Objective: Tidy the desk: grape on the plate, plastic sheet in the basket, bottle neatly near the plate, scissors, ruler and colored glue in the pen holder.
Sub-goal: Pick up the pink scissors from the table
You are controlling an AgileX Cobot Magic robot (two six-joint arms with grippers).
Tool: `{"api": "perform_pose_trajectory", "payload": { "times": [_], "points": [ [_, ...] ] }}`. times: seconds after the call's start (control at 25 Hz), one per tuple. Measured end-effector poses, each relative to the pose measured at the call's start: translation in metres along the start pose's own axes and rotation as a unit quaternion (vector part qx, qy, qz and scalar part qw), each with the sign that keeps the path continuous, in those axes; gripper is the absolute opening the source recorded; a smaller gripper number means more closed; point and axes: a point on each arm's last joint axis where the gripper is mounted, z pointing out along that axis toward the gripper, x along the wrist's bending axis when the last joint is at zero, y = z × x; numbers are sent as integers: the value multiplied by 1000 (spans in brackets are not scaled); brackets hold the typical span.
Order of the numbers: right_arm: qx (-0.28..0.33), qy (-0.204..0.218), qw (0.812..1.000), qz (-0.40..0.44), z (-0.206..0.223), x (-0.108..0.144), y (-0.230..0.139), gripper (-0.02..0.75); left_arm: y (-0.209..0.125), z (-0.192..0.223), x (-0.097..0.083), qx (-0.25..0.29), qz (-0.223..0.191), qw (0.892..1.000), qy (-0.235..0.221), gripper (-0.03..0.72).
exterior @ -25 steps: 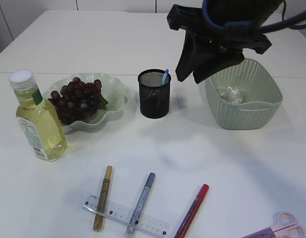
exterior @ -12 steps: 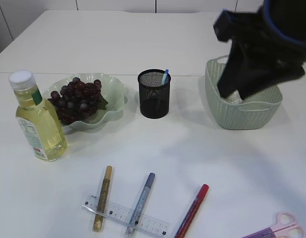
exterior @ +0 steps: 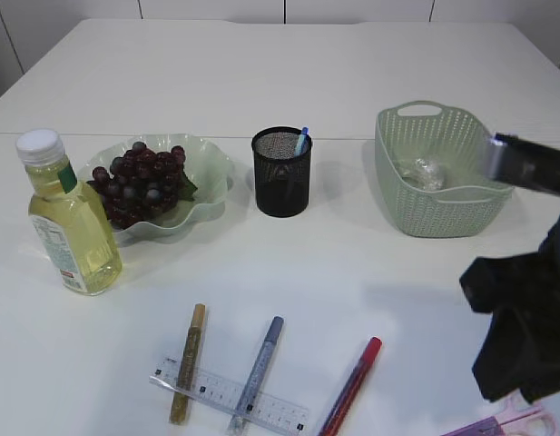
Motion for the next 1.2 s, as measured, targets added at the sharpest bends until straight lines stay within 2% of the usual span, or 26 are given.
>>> {"api": "perform_pose_trajectory", "payload": {
  "times": [0.12, 0.6, 0.8, 1.0, 1.2],
  "points": [
    [17, -5, 1000, 13, 9, -5, -5, 271, 0, 0, 0, 0, 1, 1000, -1, 361],
    [4, -44, 997, 55, 9, -12, -3, 271, 0, 0, -4, -2, 12, 1000, -21, 359],
    [16, -64, 995, 74, 18, -15, 4, 271, 1, 0, -6, -4, 20, 999, -33, 359],
    [33, -78, 989, 123, 30, -17, 11, 271, 0, 0, -7, -2, 23, 999, -37, 354],
    [35, -104, 971, 211, 39, -21, 17, 271, 0, 0, -8, -2, 20, 999, -44, 351]
  ]
}}
